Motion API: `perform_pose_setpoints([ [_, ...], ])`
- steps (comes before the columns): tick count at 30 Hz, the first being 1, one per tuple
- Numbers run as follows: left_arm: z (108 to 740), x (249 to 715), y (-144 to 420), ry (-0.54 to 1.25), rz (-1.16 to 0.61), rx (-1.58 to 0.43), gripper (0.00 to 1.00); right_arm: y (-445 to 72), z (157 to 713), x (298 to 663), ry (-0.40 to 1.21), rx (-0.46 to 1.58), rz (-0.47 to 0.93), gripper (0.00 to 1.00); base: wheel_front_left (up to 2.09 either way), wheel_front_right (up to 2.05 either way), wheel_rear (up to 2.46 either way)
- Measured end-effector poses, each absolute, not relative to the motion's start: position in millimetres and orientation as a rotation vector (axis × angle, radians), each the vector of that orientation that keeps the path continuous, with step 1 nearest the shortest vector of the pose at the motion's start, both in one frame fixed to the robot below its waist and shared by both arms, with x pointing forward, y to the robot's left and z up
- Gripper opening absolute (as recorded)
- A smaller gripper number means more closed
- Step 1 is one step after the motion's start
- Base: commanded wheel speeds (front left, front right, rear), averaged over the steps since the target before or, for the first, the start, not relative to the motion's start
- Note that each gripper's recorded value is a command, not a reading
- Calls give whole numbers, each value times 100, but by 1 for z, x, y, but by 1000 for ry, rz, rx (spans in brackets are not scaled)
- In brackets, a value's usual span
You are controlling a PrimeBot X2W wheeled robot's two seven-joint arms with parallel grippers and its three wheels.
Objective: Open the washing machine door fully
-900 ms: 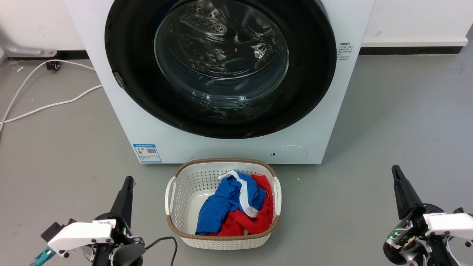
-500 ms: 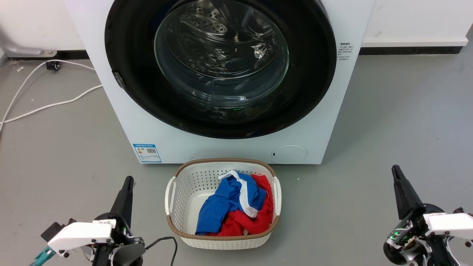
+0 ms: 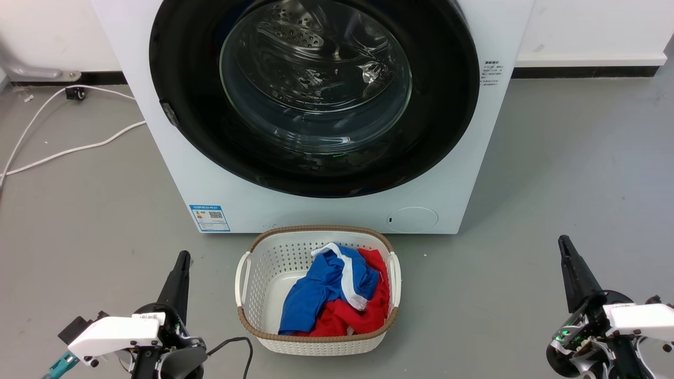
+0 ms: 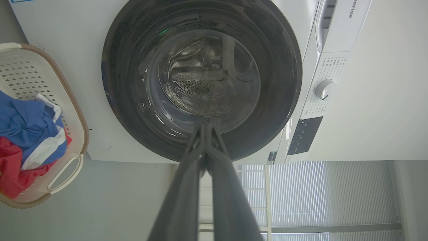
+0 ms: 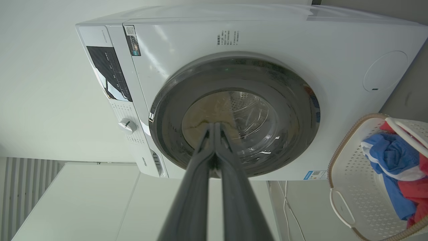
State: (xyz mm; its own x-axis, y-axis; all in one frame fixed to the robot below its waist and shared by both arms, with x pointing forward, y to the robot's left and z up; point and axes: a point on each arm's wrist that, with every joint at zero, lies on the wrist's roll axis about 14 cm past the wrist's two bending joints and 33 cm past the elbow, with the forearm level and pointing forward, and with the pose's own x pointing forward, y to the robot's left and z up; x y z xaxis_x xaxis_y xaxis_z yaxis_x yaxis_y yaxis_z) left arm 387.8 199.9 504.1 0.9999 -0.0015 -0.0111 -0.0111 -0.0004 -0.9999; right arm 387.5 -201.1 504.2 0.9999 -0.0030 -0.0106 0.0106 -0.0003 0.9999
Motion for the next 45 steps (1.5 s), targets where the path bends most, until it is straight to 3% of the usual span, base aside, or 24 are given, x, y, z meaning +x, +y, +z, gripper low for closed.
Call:
perform_pose_setpoints([
  [20,504,388,200,10,7,-1572,0,-201,504,387,7,1571,-10,0,0,0,0],
  [21,503,388,200,12,9,-1573,100,-201,504,387,8,1572,-12,100,0,0,0],
  [26,480,377,197,69,60,-1579,100,-201,480,375,63,1575,-69,100,0,0,0],
  [35,489,379,183,64,25,-1538,100,-195,485,374,50,1523,-57,100,0,0,0],
  [45,497,380,178,49,-2,-1332,100,-190,489,372,57,1290,-29,100,0,0,0],
])
